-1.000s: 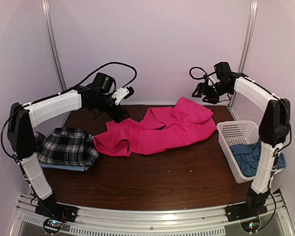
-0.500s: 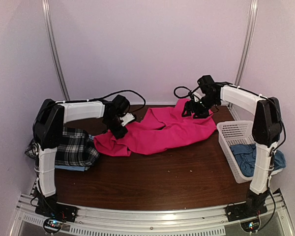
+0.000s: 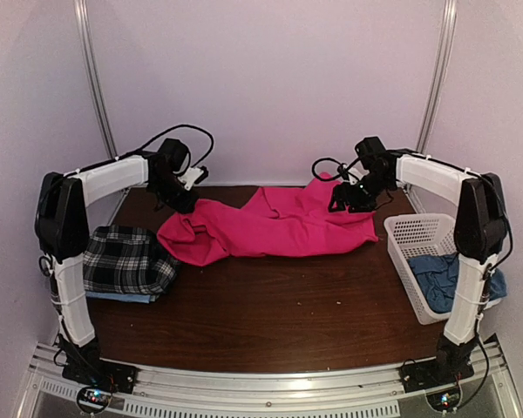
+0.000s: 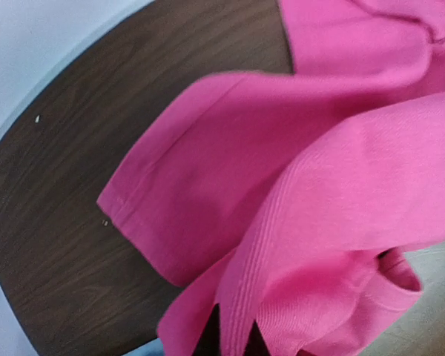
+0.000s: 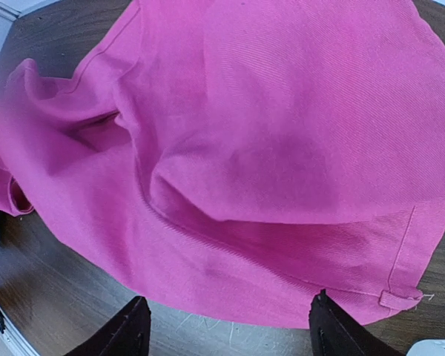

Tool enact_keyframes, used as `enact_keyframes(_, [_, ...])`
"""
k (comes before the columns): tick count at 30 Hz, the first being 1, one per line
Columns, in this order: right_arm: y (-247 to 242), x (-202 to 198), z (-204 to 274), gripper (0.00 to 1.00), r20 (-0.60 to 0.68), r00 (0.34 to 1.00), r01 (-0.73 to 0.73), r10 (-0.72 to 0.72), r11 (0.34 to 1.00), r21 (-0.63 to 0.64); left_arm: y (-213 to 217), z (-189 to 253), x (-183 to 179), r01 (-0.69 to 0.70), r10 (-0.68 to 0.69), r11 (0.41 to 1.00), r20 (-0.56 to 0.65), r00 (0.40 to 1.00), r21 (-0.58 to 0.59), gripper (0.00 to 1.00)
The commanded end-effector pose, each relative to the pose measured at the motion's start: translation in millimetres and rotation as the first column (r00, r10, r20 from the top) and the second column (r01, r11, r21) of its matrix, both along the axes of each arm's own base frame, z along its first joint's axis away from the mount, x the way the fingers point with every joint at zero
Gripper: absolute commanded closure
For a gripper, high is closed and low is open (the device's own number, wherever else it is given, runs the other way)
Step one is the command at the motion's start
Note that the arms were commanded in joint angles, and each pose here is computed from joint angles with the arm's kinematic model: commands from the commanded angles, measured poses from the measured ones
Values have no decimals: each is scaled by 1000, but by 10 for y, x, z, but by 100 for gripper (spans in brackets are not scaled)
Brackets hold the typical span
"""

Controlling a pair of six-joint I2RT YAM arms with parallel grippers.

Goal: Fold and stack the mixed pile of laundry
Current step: Flatten out the crumpled trousers at the center of the board.

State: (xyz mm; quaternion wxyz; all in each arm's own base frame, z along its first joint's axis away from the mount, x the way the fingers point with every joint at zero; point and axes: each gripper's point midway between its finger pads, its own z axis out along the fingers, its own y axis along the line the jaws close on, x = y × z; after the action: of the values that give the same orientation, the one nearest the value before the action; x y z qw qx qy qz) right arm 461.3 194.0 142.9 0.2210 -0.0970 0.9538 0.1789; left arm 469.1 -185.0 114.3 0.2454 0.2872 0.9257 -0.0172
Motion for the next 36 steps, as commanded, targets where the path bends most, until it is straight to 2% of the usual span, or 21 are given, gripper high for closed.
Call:
enact_keyframes(1, [113, -166, 509, 26, 171, 983, -84, 66, 992, 97, -676, 1171, 61, 199, -131, 921, 215, 968, -334, 100])
enact_keyframes(3, [149, -260, 554, 27, 191, 977, -117, 94, 987, 113, -773, 1658, 61, 236, -113, 869, 289, 951, -435, 100])
enact_keyframes(6, [144, -332, 584, 29, 227, 968, -129, 104, 987, 98, -809, 2324, 109, 249, -8, 761, 374, 927, -600, 100])
enact_keyframes(8, [117, -325, 601, 31, 245, 965, -118, 94, 989, 89, -725, 2482, 238, 176, 98, 729, 355, 930, -661, 100])
enact_keyframes(12, [161, -356, 611, 38, 279, 954, -137, 110, 988, 78, -314, 2237, 708, -91, 334, 674, 192, 923, -733, 100])
enact_keyframes(15, [249, -443, 459, 38, 251, 956, -165, 151, 986, 36, 97, 1770, 1000, -325, 517, 613, 55, 854, -721, 100])
enact_keyframes(18, [364, -533, 300, 38, 221, 957, -192, 189, 981, -8, 303, 1259, 1153, -443, 572, 565, -57, 819, -696, 100])
enact_keyframes(23, [562, -649, -18, 39, 154, 960, -229, 234, 972, -51, 405, 636, 1164, -542, 598, 579, -135, 790, -609, 100])
enact_keyframes(26, [620, -647, -227, 31, 141, 959, -232, 247, 966, -110, 388, 441, 1128, -552, 580, 593, -165, 797, -586, 100])
enact_keyframes(30, [566, -459, -410, 21, 139, 970, -173, 200, 967, -187, 327, 382, 1092, -531, 543, 611, -178, 821, -587, 100])
enact_keyframes(36, [452, -166, -700, 17, 124, 981, -104, 150, 941, -321, 282, 437, 1063, -490, 503, 639, -160, 849, -593, 100])
